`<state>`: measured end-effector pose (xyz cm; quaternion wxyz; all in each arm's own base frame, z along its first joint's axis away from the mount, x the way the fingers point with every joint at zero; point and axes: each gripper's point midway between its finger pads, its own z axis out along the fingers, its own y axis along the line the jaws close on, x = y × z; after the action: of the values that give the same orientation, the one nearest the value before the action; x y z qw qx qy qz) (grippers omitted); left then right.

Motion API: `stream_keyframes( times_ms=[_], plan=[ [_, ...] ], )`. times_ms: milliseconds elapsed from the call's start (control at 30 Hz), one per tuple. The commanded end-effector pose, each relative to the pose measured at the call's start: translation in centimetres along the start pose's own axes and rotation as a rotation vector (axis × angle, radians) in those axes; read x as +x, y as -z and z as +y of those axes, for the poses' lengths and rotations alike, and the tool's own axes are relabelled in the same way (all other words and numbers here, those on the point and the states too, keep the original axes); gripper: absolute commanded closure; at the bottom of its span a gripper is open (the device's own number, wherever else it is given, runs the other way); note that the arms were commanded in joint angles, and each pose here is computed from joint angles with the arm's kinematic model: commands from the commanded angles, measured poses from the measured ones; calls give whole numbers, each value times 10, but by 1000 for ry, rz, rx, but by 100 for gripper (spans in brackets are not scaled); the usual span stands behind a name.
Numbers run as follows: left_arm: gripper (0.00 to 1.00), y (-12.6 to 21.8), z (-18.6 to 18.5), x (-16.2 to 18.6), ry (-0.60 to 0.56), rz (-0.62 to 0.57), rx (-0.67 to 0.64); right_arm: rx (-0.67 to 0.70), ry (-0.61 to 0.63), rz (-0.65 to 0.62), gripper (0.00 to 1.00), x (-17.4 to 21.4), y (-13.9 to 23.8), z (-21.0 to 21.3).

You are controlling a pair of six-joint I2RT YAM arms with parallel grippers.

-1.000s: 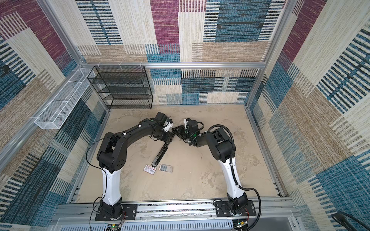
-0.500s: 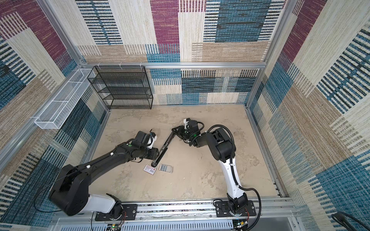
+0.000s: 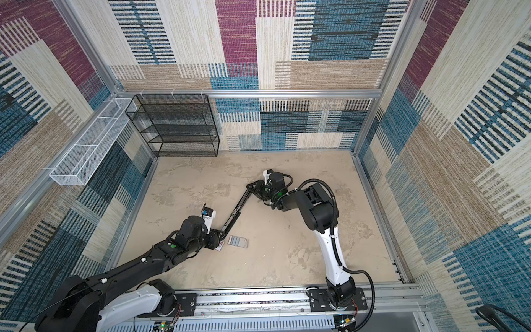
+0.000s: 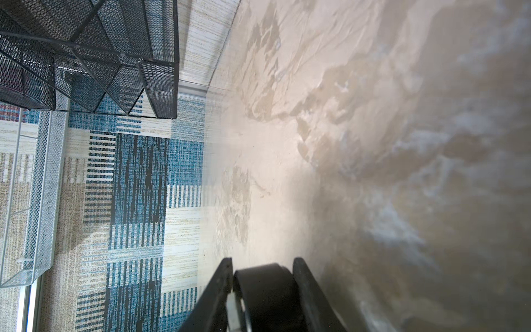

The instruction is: Load the staples into the stapler

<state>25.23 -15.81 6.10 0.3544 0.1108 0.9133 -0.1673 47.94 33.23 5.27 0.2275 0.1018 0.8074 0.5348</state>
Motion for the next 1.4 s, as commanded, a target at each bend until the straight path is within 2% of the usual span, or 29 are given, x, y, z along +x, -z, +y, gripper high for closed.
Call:
stream_keyframes(
  times_ms=[0, 133, 300, 533, 733, 833, 1000, 1200, 1300, 1367],
  plan=[
    [48, -3, -2, -19, -13, -103, 9, -35, 30, 1, 66, -3, 1, 14],
    [51, -10, -7, -16, -29, -80, 37, -31, 27, 0, 66, -3, 0, 12],
    [61, -18, -12, -6, -35, -29, 60, -28, 25, -1, 66, -3, 0, 11],
    [69, -17, -14, -6, -42, -38, 67, -26, 26, -2, 66, -4, 0, 12],
    [71, -17, -17, -2, -54, -31, 77, -25, 29, -4, 66, -5, -1, 13],
    [66, -17, -17, -1, -57, -28, 68, -23, 27, -5, 66, -5, -1, 13],
    [68, -20, -18, 4, -63, -12, 58, -22, 27, -7, 66, -5, 0, 12],
    [77, -20, -18, 7, -67, -3, 49, -23, 28, -6, 66, -4, 1, 12],
    [87, -20, -18, 6, -74, -9, 44, -28, 32, -6, 66, -4, 1, 13],
    [87, -19, -18, 5, -79, -16, 41, -30, 38, -7, 66, -5, 1, 15]
  ],
)
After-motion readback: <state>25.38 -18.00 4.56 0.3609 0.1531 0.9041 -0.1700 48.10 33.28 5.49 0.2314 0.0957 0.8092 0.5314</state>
